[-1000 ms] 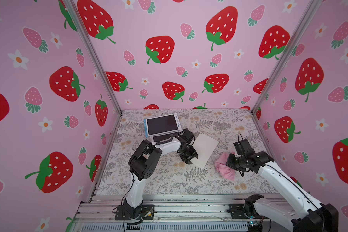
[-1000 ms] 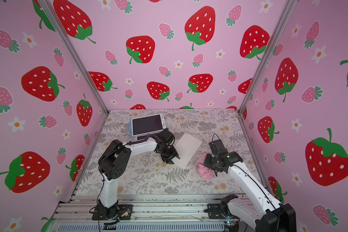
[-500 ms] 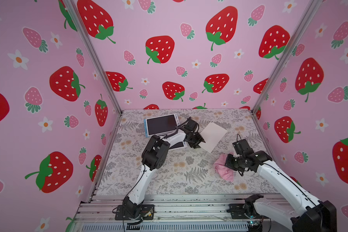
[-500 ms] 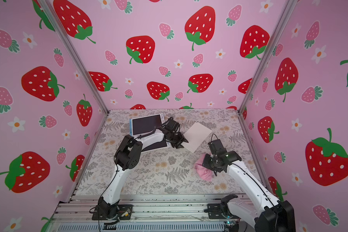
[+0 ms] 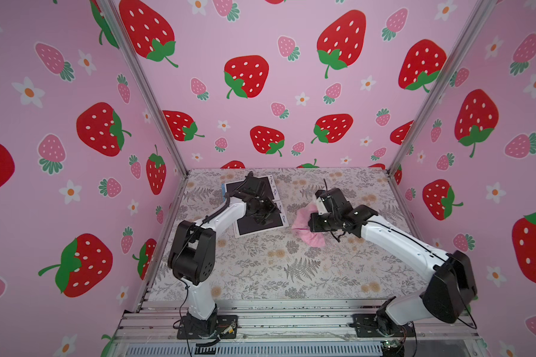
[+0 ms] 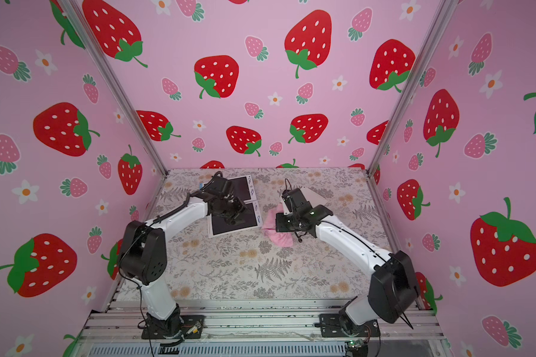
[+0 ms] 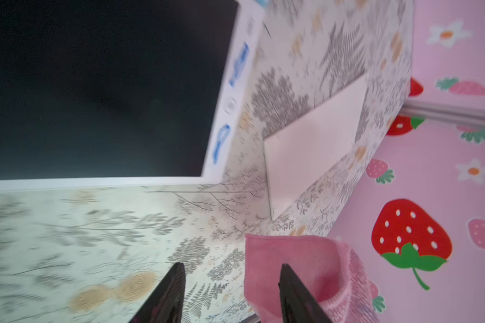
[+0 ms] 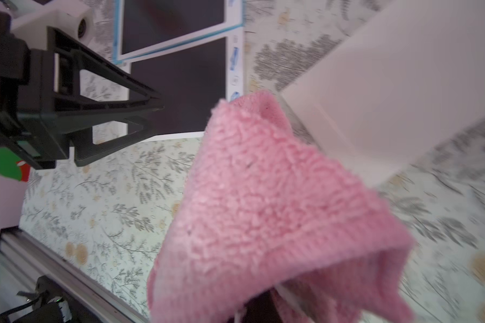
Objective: Wipe the drawing tablet
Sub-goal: Move the drawing tablet to the center of the board, then place the cleaning item at the center of the board.
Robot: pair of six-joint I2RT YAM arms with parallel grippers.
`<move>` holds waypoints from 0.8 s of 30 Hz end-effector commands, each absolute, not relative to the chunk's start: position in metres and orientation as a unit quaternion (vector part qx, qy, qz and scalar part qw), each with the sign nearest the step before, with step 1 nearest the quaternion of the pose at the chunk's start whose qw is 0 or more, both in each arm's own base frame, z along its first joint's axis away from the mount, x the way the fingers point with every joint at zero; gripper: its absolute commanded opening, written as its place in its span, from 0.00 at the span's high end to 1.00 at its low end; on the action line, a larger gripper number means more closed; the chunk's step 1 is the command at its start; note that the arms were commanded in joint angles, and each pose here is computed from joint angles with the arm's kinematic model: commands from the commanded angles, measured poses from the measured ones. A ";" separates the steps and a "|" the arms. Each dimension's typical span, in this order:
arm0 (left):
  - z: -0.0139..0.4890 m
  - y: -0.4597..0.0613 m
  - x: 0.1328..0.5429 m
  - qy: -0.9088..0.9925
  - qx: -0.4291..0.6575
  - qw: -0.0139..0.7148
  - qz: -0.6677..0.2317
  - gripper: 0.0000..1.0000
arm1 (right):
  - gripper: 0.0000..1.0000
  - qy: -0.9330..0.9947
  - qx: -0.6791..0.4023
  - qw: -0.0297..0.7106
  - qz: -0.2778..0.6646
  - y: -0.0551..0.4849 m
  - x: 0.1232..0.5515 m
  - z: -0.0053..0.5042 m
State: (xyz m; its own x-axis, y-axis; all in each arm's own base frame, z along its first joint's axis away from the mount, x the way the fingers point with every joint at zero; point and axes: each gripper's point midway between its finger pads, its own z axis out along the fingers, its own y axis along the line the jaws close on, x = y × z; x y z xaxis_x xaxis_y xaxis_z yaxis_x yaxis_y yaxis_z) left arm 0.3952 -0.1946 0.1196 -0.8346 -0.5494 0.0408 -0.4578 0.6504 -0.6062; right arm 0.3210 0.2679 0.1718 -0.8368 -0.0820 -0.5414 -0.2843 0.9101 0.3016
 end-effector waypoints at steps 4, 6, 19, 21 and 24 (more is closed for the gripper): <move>0.090 -0.097 0.355 0.926 -0.307 0.056 -0.212 0.46 | 1.00 0.947 -0.064 0.298 0.106 0.254 0.353 0.161; 0.087 -0.078 0.352 0.922 -0.321 0.057 -0.208 0.46 | 1.00 0.959 -0.037 0.275 0.052 0.229 0.345 0.145; 0.068 -0.044 0.347 0.920 -0.337 0.049 -0.193 0.46 | 0.32 0.967 0.104 0.218 -0.082 0.098 0.281 0.134; 0.067 -0.042 0.352 0.920 -0.334 0.049 -0.197 0.46 | 0.26 0.961 0.067 0.261 -0.063 0.123 0.299 0.157; 0.065 -0.039 0.361 0.921 -0.329 0.050 -0.202 0.46 | 0.22 0.957 0.027 0.283 -0.059 0.158 0.323 0.174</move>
